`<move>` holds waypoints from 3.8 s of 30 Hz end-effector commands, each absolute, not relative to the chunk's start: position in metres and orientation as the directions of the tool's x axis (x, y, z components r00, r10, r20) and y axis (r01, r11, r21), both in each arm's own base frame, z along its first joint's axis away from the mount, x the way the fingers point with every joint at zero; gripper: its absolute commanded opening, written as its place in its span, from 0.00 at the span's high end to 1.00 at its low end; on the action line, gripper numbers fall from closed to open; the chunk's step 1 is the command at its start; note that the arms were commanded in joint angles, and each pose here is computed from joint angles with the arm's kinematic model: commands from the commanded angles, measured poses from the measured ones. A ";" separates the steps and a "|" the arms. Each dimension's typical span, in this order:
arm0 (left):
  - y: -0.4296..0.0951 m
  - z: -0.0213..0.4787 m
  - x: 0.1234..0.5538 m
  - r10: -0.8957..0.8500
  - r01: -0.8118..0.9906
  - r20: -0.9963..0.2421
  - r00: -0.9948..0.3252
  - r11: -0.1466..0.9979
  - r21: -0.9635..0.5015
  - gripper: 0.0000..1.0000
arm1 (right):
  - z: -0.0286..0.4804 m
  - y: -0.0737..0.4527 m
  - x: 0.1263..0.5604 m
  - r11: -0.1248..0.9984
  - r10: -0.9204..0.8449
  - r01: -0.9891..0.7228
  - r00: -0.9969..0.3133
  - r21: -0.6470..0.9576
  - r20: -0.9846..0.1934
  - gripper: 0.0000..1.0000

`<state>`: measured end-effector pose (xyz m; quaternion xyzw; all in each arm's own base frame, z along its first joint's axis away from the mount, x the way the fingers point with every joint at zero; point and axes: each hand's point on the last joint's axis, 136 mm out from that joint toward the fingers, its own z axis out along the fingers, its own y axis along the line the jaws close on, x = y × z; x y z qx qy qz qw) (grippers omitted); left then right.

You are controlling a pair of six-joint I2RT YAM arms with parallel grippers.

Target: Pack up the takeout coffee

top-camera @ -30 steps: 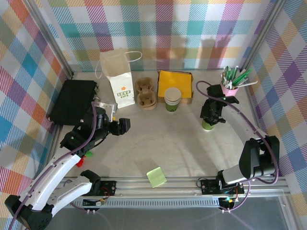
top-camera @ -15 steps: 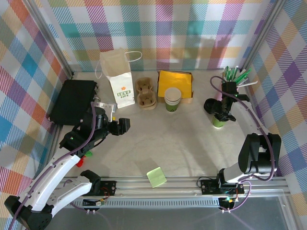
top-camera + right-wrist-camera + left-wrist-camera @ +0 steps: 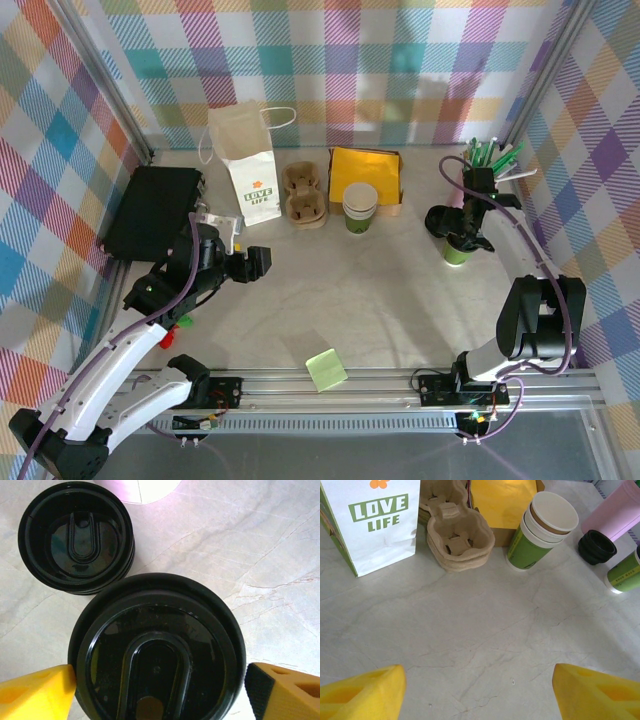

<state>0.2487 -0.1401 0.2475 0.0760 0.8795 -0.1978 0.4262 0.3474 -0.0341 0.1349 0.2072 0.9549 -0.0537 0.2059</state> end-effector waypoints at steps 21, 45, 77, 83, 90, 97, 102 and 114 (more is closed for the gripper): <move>-0.144 0.280 0.254 -0.090 0.288 -0.780 -0.620 0.898 -0.332 0.20 | 0.286 0.035 0.297 0.916 0.337 0.123 -0.751 0.381 -0.568 0.01; -0.180 0.197 0.367 -0.376 -0.076 -0.633 -0.677 0.891 -0.448 0.39 | 0.240 0.137 0.239 0.674 0.294 -0.099 -0.873 0.732 -0.389 0.01; -0.204 0.102 0.466 -0.329 -0.251 -0.659 -0.677 0.944 -0.213 0.50 | 0.215 0.136 0.241 0.748 0.218 -0.099 -0.897 0.656 -0.384 0.01; -0.205 0.095 0.468 -0.315 -0.246 -0.656 -0.686 0.949 -0.198 0.60 | 0.212 0.136 0.243 0.751 0.216 -0.094 -0.900 0.654 -0.378 0.01; -0.205 0.097 0.470 -0.307 -0.240 -0.661 -0.684 0.951 -0.194 0.68 | 0.211 0.137 0.245 0.751 0.215 -0.092 -0.902 0.654 -0.374 0.01; -0.205 0.103 0.470 -0.299 -0.231 -0.669 -0.680 0.954 -0.192 0.72 | 0.209 0.136 0.244 0.754 0.214 -0.089 -0.904 0.651 -0.371 0.01; -0.205 0.106 0.470 -0.298 -0.227 -0.671 -0.679 0.954 -0.195 0.77 | 0.207 0.136 0.245 0.754 0.214 -0.085 -0.906 0.652 -0.366 0.01; -0.206 0.119 0.473 -0.334 -0.222 -0.665 -0.668 0.942 -0.251 0.88 | 0.209 0.135 0.244 0.758 0.214 -0.086 -0.903 0.647 -0.371 0.01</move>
